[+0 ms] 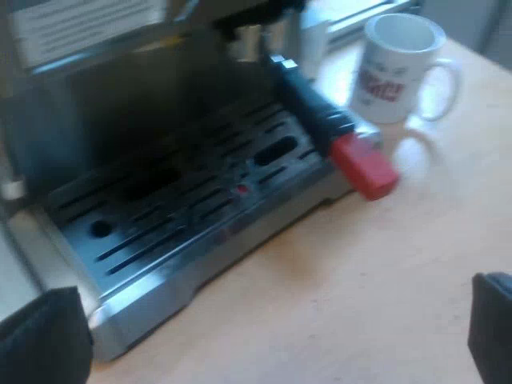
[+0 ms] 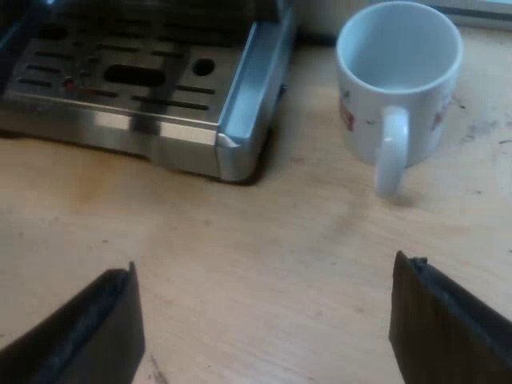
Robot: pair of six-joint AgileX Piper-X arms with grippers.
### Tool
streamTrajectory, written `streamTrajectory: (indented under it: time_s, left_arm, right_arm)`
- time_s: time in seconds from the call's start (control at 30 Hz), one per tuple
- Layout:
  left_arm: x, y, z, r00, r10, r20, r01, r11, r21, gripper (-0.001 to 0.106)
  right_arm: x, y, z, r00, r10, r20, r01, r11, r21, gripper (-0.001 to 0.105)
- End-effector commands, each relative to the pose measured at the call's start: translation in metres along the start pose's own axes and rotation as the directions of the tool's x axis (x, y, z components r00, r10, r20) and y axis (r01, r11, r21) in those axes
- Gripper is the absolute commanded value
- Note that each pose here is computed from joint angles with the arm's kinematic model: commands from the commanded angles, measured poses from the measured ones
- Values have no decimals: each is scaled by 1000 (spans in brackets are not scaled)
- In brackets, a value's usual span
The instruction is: Grind coffee beans and then tamp
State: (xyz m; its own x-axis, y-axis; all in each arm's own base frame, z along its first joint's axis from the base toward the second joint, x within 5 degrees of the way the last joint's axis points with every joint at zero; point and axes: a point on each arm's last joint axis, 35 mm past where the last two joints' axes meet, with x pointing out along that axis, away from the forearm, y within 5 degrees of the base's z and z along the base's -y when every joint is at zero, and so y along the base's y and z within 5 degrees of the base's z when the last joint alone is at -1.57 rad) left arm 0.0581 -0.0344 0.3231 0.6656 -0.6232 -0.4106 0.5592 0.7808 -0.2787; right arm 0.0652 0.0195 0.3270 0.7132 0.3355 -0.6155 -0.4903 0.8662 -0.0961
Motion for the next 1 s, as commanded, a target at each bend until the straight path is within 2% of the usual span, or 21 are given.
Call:
streamTrajectory:
  time_s: [0.03, 0.17, 0.27, 0.3, 0.33, 0.47, 0.6, 0.67, 0.7, 0.73, 0.8, 0.83, 0.93, 1.0]
  left_arm:
    - [6, -3, 8, 995, -104, 4, 103, 995, 9, 98]
    - [14, -4, 13, 982, -186, -14, 186, 983, 10, 98]
    - [18, -5, 16, 968, -249, -15, 250, 968, 26, 98]
    - [20, -6, 17, 957, -289, -13, 290, 957, 33, 98]
    - [21, -6, 17, 951, -310, -12, 310, 950, 36, 98]
    - [27, -3, 9, 945, -325, -32, 325, 945, 22, 98]
    - [33, 0, 2, 945, -322, -52, 322, 947, 6, 98]
    - [34, 1, 0, 945, -321, -58, 321, 947, 1, 96]
    - [34, 1, -1, 945, -321, -59, 321, 947, 0, 93]
    - [34, 1, -1, 945, -321, -59, 321, 947, 0, 91]
    - [34, 1, 0, 945, -322, -52, 322, 947, 6, 81]
    - [34, 1, 1, 945, -322, -47, 323, 946, 10, 80]
    - [34, 0, 1, 945, -323, -45, 324, 946, 23, 84]
    - [34, 1, 1, 945, -322, -48, 324, 945, 47, 86]
  right_arm:
    - [-3, 3, 11, 997, 81, -3, -81, 996, -45, 65]
    - [2, 8, 20, 980, 198, -11, -198, 976, -86, 65]
    - [9, 15, 25, 954, 299, -34, -301, 946, -125, 65]
    - [10, 16, 25, 951, 306, -39, -309, 942, -129, 65]
    - [14, 19, 28, 942, 332, -45, -335, 930, -151, 65]
    - [21, 29, 37, 919, 393, -31, -391, 898, -203, 65]
    - [27, 37, 42, 931, 364, -27, -360, 905, -226, 64]
    - [29, 40, 43, 938, 346, -24, -342, 911, -232, 60]
    - [32, 45, 42, 943, 332, -24, -328, 916, -231, 54]
    - [33, 47, 42, 944, 331, -23, -327, 917, -228, 53]
    - [36, 54, 40, 946, 325, -11, -319, 920, -229, 51]
    - [37, 58, 39, 948, 318, -2, -310, 923, -228, 51]
    - [39, 63, 37, 949, 317, 12, -305, 923, -232, 51]
    - [46, 77, 31, 954, 293, 68, -272, 937, -221, 46]
